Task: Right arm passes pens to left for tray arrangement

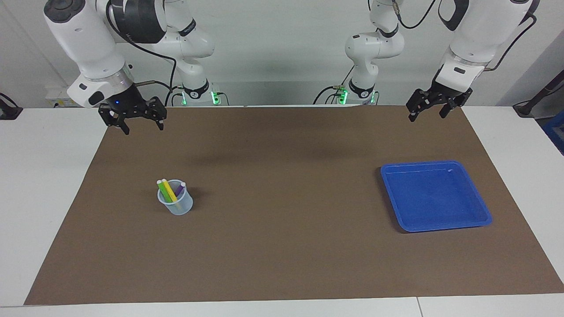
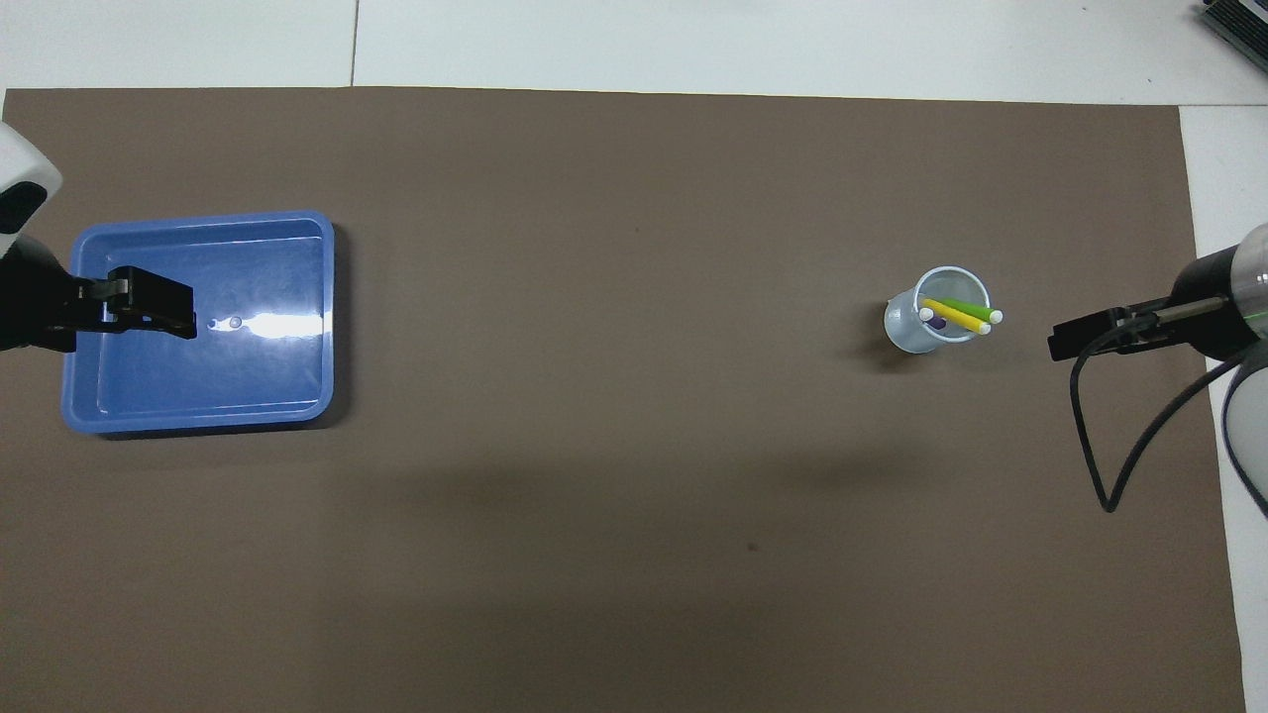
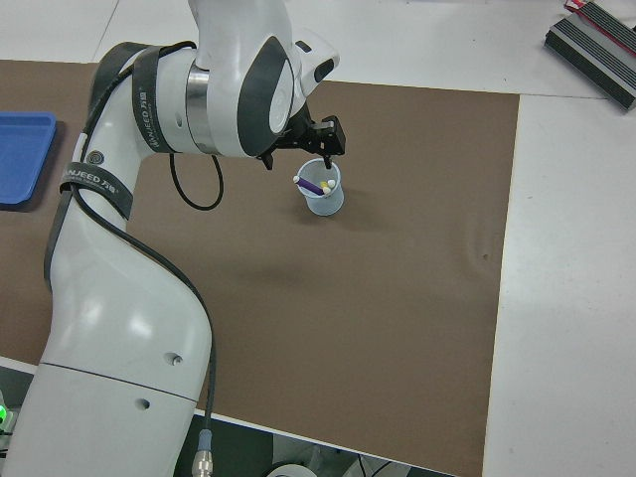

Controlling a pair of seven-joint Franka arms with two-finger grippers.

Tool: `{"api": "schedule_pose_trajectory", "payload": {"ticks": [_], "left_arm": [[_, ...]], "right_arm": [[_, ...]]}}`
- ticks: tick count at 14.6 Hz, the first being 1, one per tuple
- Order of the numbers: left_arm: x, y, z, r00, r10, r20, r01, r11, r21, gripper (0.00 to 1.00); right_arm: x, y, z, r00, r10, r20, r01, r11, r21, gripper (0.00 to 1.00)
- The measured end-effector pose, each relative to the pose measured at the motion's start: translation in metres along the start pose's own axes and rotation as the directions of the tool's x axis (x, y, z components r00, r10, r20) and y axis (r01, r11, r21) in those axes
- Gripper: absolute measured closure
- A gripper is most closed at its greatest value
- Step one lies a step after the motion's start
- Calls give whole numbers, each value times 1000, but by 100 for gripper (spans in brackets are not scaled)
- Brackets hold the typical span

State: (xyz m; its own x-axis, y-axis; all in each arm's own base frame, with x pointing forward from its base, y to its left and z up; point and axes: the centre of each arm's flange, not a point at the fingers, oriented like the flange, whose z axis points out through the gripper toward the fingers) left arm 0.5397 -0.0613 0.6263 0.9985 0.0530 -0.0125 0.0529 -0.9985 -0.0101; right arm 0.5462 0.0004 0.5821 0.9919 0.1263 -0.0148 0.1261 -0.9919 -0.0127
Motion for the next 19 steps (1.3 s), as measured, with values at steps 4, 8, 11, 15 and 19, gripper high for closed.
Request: {"api": "schedule_pose_trajectory", "payload": {"ticks": [4,8,11,15,19], "left_arm": [[0,1,0,1000,2,-1,-2,1000,0,0],[0,1,0,1000,-2,0,2,1000,0,0],[-1,7,0,999,-42,-1,42,999,-1,0],[-2,18,-1,995,-96,-10,96,995,-3,0],[-2,22,-1,971,-238,-14,238,971,-7,0]], "right_arm": [[0,-2,1,1000,-4,2,4,1000,-1,0],[0,-3,1,1000,-4,2,4,1000,-2,0],[0,-3,1,1000,-4,2,4,1000,-2,0],[-3,-3,12,1000,-4,3,4,1000,-1,0],[-10,-5,21,1000,-27,-2,27,1000,-2,0]]}}
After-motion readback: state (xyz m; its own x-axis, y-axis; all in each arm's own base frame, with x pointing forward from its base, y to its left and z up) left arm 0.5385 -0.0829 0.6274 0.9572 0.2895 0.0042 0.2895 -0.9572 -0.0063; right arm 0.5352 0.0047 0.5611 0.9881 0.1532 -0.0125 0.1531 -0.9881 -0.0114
